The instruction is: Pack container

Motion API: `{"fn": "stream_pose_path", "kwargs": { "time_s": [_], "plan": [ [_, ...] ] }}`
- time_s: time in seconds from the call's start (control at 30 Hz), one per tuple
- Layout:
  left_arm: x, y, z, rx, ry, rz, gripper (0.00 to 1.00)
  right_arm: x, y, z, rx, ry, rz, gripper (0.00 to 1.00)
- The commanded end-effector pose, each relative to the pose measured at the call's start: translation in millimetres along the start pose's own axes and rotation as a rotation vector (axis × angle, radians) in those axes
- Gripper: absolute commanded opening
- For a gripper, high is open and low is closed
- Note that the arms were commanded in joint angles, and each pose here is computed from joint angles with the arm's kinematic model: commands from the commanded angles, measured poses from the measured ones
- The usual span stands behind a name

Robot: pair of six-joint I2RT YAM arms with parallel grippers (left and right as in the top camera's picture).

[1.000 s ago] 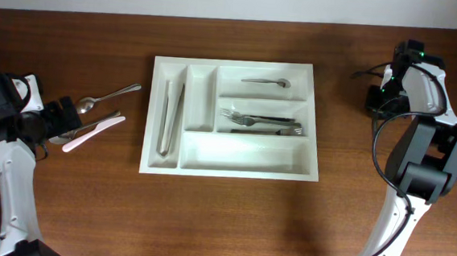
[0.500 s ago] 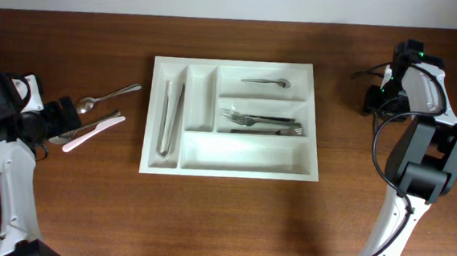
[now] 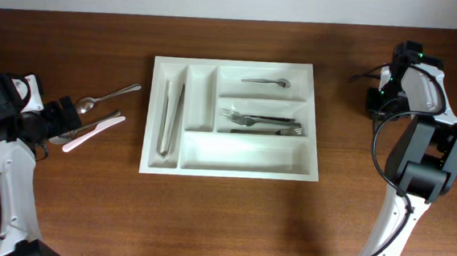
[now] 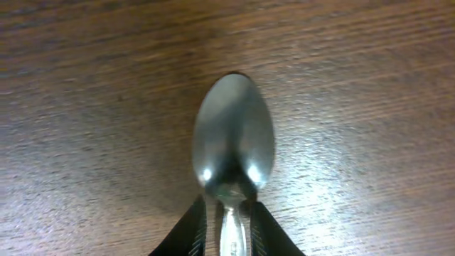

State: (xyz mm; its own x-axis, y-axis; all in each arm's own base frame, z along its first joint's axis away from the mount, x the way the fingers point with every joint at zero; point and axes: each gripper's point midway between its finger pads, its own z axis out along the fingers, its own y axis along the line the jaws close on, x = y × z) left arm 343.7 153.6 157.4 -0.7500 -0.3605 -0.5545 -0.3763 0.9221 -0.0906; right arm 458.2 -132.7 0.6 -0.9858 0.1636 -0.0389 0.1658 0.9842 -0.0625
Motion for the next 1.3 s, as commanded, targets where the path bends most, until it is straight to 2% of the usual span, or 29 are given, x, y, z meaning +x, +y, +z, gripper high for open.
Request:
{"fn": "stream_pose_path", "kwargs": {
  "time_s": [0.0, 0.13, 0.3, 0.63, 0.83, 1.0, 1.27],
  "plan": [
    [-6.3, -1.7, -1.8, 0.015, -0.014, -0.011, 0.99, 9.5, 9.5, 23.6, -0.06, 0.052, -0.03, 0.19],
    [-6.3, -1.6, -1.8, 0.015, -0.014, -0.011, 0.99, 10.0, 16.3, 22.9, -0.126, 0.048, -0.043, 0.18],
    [-6.3, -1.6, -1.8, 0.015, -0.014, -0.011, 0.99, 10.9, 18.4, 22.0, -0.202, 0.044, -0.016, 0.04],
    [-6.3, -1.6, -1.8, 0.015, -0.014, -0.011, 0.99, 16.9, 10.3, 18.8, -0.214, 0.062, 0.008, 0.04],
    [-6.3, -1.6, -1.8, 0.015, -0.014, -0.011, 0.99, 7.5, 12.9, -2.6, -0.215, 0.006, -0.003, 0.04],
    [-6.3, -1.7, -1.8, 0.015, -0.014, -0.011, 0.99, -7.0, 27.0, -29.1, -0.311, -0.086, -0.022, 0.04],
    [-6.3, -1.6, -1.8, 0.015, -0.014, -0.011, 0.99, -15.9, 53.1, -50.9, -0.48, -0.141, -0.03, 0.04]
  ]
}}
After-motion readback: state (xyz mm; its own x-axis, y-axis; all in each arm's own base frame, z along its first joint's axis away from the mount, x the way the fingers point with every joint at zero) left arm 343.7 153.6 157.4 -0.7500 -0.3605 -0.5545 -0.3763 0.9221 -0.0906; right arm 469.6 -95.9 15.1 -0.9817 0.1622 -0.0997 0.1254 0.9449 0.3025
